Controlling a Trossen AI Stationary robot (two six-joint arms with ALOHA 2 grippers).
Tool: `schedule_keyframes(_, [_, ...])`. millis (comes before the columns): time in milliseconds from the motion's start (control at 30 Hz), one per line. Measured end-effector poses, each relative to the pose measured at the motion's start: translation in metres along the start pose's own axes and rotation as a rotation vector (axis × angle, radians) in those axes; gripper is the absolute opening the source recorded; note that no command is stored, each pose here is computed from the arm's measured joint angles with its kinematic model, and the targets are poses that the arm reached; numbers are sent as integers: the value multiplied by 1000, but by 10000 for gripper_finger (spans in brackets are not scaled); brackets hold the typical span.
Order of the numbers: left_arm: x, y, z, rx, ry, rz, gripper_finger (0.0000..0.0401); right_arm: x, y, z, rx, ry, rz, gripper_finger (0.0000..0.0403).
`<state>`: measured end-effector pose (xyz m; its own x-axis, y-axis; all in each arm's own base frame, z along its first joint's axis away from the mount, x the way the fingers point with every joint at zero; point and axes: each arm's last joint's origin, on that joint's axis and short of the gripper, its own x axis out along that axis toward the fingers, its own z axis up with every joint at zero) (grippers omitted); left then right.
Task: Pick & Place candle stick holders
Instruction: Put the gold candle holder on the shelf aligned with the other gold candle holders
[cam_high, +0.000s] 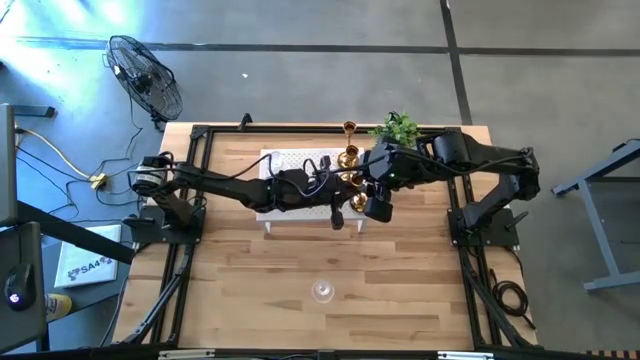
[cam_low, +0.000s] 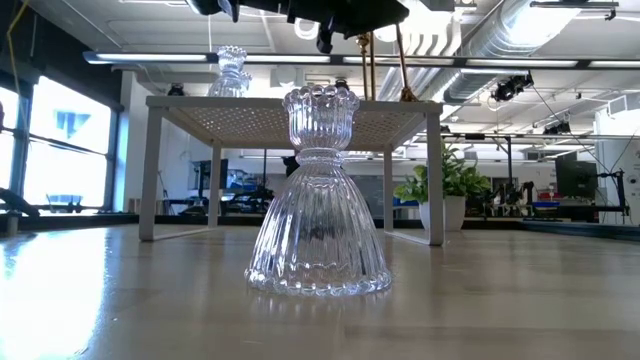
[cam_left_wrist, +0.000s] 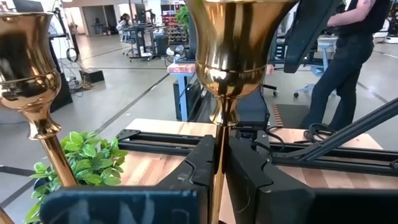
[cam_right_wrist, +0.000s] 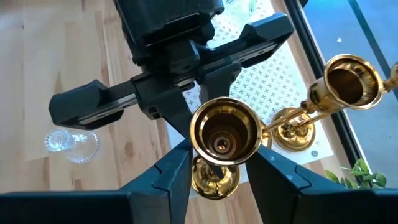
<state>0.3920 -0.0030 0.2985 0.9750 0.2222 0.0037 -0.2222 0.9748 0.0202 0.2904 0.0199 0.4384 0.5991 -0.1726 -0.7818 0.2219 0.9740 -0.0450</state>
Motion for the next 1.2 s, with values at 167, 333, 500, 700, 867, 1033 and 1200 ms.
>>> schedule_keyframes(167, [0,0,-1,2,11,2,10,0,0,0,-8,-2,-7,138])
schedule_keyframes(333, [0,0,-2,4,23,3,15,0,0,0,-23,-2,-6,138])
schedule_keyframes(500, [0,0,-2,5,37,5,9,0,0,0,-23,-2,-6,138])
schedule_keyframes(700, [-1,0,-3,5,49,8,9,-2,-1,-2,-28,5,-6,138])
schedule_keyframes(867, [-2,1,-2,3,56,10,9,-12,-2,-6,-42,0,1,138])
schedule_keyframes(1033, [-4,1,-1,4,60,9,9,-23,-1,-11,-24,-5,10,138])
schedule_keyframes(1200, [-6,2,0,-6,78,13,9,-34,2,-18,-8,-6,13,138])
